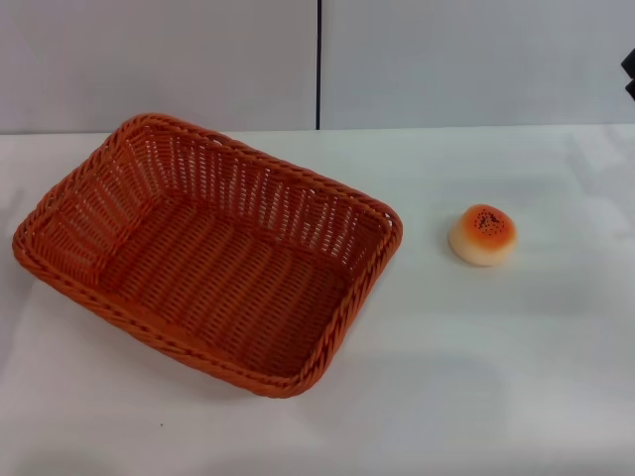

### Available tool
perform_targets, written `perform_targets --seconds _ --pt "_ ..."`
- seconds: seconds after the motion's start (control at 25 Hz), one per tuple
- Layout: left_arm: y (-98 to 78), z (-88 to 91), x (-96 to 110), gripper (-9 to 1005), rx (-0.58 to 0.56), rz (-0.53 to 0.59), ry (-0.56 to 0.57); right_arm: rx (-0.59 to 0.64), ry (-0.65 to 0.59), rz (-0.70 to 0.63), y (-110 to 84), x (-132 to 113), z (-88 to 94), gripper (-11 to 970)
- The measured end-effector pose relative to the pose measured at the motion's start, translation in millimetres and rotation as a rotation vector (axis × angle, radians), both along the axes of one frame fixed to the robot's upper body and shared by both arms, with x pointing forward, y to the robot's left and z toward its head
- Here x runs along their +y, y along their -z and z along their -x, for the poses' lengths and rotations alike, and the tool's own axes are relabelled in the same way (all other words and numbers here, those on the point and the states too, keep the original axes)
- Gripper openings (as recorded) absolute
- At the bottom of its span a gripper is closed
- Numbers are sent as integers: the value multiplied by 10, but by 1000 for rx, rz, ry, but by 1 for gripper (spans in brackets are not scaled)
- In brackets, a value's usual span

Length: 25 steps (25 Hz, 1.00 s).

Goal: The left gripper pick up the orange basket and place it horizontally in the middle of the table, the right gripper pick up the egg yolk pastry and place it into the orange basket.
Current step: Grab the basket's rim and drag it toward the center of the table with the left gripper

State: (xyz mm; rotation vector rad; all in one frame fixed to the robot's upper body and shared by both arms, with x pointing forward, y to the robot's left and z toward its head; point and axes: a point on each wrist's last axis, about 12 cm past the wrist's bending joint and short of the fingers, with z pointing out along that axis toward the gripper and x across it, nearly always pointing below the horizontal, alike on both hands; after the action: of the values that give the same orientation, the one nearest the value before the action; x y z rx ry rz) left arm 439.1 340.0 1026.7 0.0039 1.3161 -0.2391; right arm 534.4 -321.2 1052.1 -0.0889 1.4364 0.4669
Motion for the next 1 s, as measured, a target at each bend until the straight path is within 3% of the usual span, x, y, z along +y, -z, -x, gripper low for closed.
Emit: perform_targets --seconds 0.24,0.6,1.0 --pt "-232 -250 333 741 85 80 168 13 3 -41 23 -30 62 631" --pt "-794 -673 497 741 332 -6 423 36 10 -76 83 21 101 631" --pt "-1399 -923 525 743 595 -191 452 41 5 -86 65 23 64 631"
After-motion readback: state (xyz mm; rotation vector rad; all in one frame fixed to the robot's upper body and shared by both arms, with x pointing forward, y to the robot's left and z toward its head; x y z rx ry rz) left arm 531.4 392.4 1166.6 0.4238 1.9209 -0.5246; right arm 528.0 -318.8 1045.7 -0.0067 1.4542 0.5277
